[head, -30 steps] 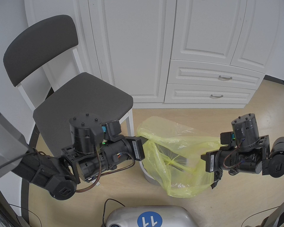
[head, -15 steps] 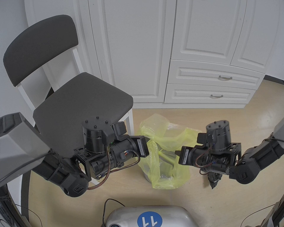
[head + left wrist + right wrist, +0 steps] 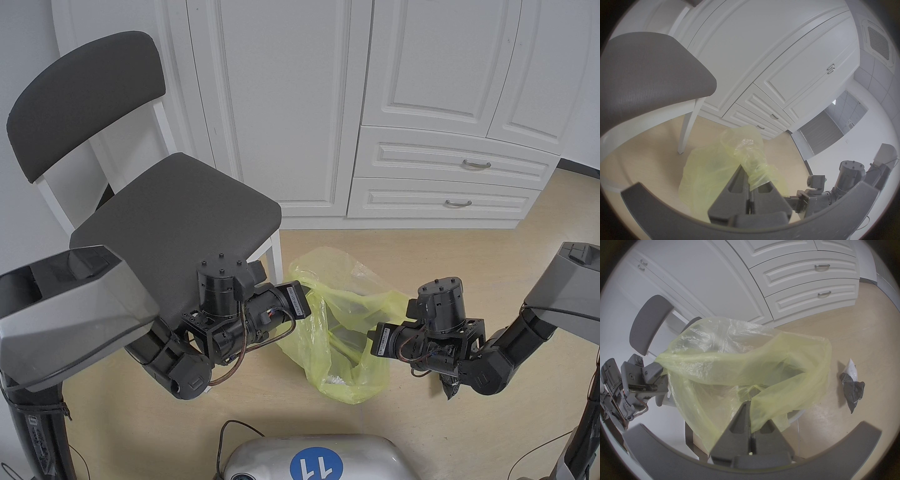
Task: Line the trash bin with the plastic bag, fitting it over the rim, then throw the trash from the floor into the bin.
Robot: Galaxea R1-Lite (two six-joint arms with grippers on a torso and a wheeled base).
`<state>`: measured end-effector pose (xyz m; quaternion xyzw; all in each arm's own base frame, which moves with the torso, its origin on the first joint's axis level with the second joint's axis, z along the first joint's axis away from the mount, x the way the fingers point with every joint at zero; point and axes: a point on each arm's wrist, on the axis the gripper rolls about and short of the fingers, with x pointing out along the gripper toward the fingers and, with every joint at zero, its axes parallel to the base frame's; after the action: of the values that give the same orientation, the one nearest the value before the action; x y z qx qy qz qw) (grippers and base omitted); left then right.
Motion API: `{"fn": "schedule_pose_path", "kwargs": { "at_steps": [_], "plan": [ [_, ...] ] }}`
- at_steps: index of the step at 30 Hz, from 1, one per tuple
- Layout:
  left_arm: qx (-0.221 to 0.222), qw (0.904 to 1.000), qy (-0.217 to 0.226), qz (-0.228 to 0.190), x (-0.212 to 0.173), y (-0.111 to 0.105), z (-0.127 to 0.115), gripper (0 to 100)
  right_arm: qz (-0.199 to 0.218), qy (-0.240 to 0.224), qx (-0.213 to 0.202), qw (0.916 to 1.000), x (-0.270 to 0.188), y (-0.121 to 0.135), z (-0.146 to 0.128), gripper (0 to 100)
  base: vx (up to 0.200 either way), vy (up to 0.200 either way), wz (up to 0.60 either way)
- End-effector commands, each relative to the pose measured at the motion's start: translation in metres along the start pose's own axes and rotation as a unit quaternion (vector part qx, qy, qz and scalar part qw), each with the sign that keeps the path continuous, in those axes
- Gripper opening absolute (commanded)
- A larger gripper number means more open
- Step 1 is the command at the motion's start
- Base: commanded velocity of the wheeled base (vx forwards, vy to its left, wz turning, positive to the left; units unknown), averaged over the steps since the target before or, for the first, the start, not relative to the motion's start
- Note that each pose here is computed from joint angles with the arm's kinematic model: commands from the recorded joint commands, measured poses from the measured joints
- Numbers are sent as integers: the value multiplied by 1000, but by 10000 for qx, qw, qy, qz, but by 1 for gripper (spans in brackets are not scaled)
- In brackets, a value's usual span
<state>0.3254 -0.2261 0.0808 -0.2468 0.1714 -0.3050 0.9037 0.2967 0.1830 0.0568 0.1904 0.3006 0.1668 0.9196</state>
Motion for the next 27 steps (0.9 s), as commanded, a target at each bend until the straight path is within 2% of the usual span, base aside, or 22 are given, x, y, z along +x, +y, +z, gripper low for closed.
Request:
{"fn": "schedule_pose_path", "kwargs": {
  "at_steps": [1, 12, 20, 27],
  "plan": [
    [-18, 10000, 3, 41, 7, 7, -6, 0, -45, -16, 14, 10000, -3, -3, 2, 0, 0, 0, 0],
    [-5, 10000, -55, -78, 5, -2, -2, 0, -41, -263, 49, 9996, -19, -5, 19, 0, 0, 0, 0],
    [-9, 10000, 24, -45, 13, 4, -12, 0, -188, -38, 34, 9998, -2, -14, 4, 0, 0, 0, 0],
    [-13, 10000, 21, -28, 18, 11, -21, 0, -194, -42, 45, 9998, 0, -14, 4, 0, 0, 0, 0]
  ]
}}
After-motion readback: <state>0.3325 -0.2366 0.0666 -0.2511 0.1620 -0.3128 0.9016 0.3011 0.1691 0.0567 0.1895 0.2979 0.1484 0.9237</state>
